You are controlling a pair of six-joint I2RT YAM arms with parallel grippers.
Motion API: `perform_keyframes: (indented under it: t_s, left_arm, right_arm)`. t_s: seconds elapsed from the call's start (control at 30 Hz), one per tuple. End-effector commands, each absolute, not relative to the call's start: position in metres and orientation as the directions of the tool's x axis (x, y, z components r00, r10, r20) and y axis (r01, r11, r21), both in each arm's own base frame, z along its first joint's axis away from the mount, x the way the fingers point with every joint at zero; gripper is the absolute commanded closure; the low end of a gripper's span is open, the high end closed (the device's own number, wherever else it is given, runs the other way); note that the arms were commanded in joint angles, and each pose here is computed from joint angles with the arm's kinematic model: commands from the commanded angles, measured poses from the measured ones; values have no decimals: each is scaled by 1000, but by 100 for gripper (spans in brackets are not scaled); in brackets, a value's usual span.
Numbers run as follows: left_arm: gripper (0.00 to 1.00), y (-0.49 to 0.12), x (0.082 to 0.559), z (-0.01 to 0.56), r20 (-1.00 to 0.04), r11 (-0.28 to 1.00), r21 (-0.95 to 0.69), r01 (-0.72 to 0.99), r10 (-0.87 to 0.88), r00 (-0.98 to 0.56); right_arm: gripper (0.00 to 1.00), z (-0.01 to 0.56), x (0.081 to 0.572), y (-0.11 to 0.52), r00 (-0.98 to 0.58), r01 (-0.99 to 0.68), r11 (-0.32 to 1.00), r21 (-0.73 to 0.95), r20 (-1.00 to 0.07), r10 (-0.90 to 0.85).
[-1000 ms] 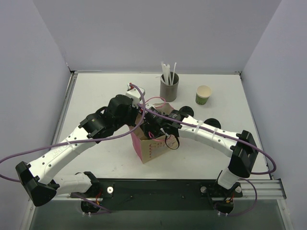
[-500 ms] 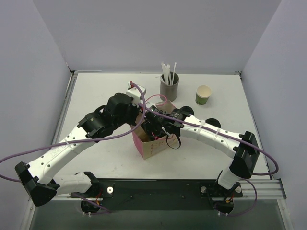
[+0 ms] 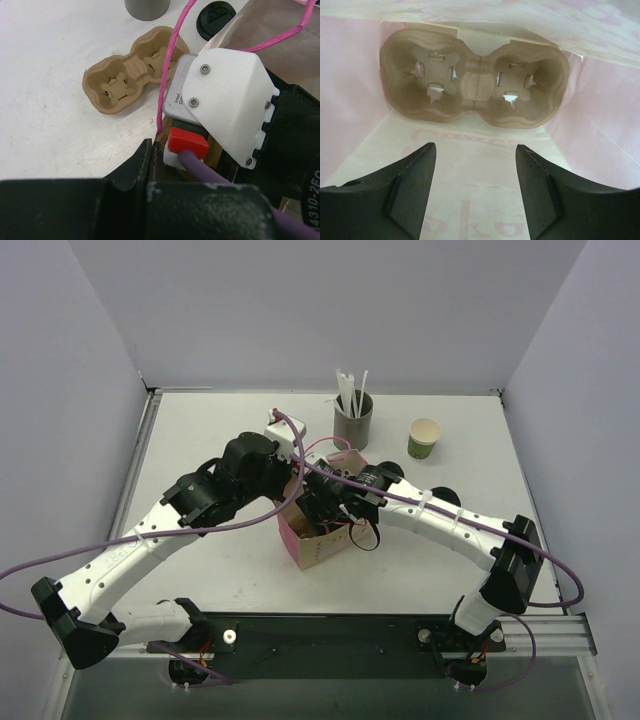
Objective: Pack the takeout coffee
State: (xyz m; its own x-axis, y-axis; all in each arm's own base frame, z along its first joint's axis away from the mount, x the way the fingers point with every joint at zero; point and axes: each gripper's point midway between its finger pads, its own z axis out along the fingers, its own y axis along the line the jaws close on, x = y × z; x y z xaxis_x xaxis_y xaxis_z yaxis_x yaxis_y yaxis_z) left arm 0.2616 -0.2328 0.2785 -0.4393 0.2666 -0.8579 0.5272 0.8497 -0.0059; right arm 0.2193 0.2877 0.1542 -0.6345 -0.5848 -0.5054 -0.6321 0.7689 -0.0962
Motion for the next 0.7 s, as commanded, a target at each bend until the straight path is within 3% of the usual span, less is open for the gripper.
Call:
perform_keyframes:
  t_s: [0.0, 0.33, 0.67]
  left_arm:
    - [100, -257, 250, 293, -873, 778, -27, 628, 287, -394]
    - [100, -246, 261, 286, -846, 843, -51, 535, 248, -472]
    - [100, -254, 258, 287, -832, 818, -63, 571, 273, -483]
  right_arm:
    - [40, 194, 221, 301, -565, -662, 745, -84, -598, -569]
    - [40, 244, 221, 297, -556, -640, 768, -2, -689, -465]
    - [40, 305, 248, 295, -511, -558, 828, 57, -810, -289]
